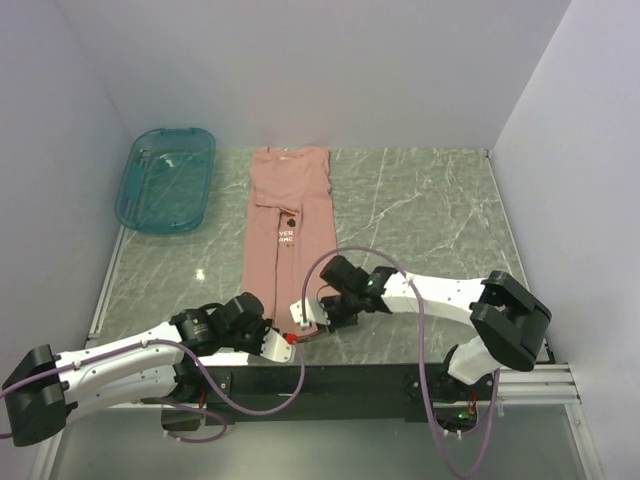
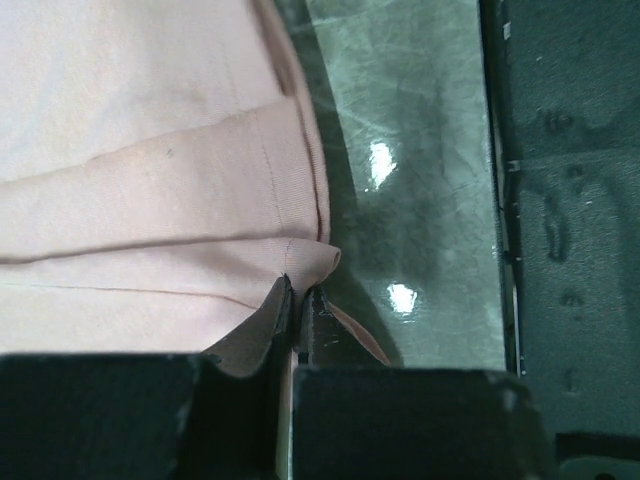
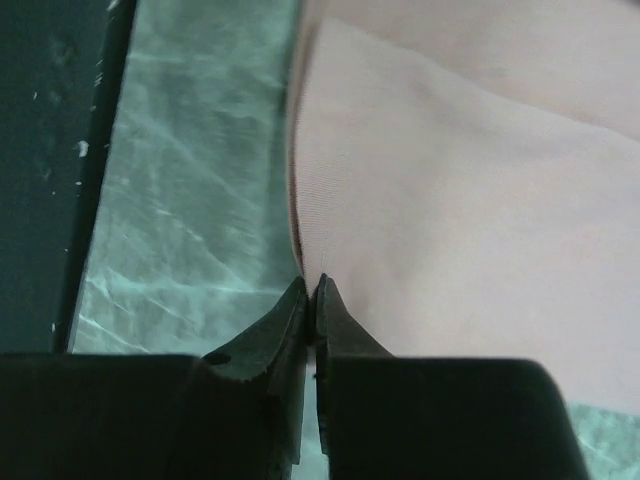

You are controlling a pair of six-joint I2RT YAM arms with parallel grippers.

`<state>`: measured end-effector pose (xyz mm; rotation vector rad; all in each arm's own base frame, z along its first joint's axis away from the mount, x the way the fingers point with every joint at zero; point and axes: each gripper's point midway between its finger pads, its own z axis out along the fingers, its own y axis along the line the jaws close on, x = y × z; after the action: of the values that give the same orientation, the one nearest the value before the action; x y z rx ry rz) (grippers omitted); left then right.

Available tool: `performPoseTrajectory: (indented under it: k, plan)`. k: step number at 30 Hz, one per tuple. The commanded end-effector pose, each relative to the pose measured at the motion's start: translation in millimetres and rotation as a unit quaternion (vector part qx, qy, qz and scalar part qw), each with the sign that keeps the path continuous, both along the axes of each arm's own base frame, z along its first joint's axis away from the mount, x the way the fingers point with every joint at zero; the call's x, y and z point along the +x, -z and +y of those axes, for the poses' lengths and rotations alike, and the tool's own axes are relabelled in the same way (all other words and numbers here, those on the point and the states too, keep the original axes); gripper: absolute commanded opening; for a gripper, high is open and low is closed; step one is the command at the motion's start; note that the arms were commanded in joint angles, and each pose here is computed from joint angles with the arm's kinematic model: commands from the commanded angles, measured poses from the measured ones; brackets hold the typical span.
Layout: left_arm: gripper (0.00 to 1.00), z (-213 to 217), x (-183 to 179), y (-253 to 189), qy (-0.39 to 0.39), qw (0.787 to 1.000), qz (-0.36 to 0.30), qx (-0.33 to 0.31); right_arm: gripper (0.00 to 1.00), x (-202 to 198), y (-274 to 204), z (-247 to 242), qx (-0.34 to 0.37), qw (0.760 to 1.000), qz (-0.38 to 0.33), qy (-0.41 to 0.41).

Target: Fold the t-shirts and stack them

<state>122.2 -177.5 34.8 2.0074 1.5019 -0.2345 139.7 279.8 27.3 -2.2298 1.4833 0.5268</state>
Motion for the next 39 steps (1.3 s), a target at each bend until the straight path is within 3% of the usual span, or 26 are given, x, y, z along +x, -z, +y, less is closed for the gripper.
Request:
performPoseTrajectory:
  k: [1, 13, 20, 29, 39]
  plan:
    - [0.0, -12, 14, -16, 0.008, 0.999, -0.026, -0.021, 0.0, 9, -43, 13, 0.064, 0.997, 0.04, 0.019]
    - [0.0, -21, 115, -75, -0.053, 0.99, -0.102, -0.082, 0.0, 94, -78, 7, 0.105, 0.986, 0.067, 0.114]
    - [0.0, -13, 209, -112, -0.1, 0.982, -0.126, -0.103, 0.0, 167, -90, 13, 0.109, 0.976, 0.074, 0.173]
    - [0.0, -17, 299, -108, -0.124, 0.98, -0.106, -0.115, 0.0, 249, -91, 19, 0.124, 0.955, 0.073, 0.259]
    - [0.0, -13, 345, -85, -0.148, 0.976, -0.101, -0.121, 0.0, 320, -83, 14, 0.134, 0.928, 0.059, 0.343]
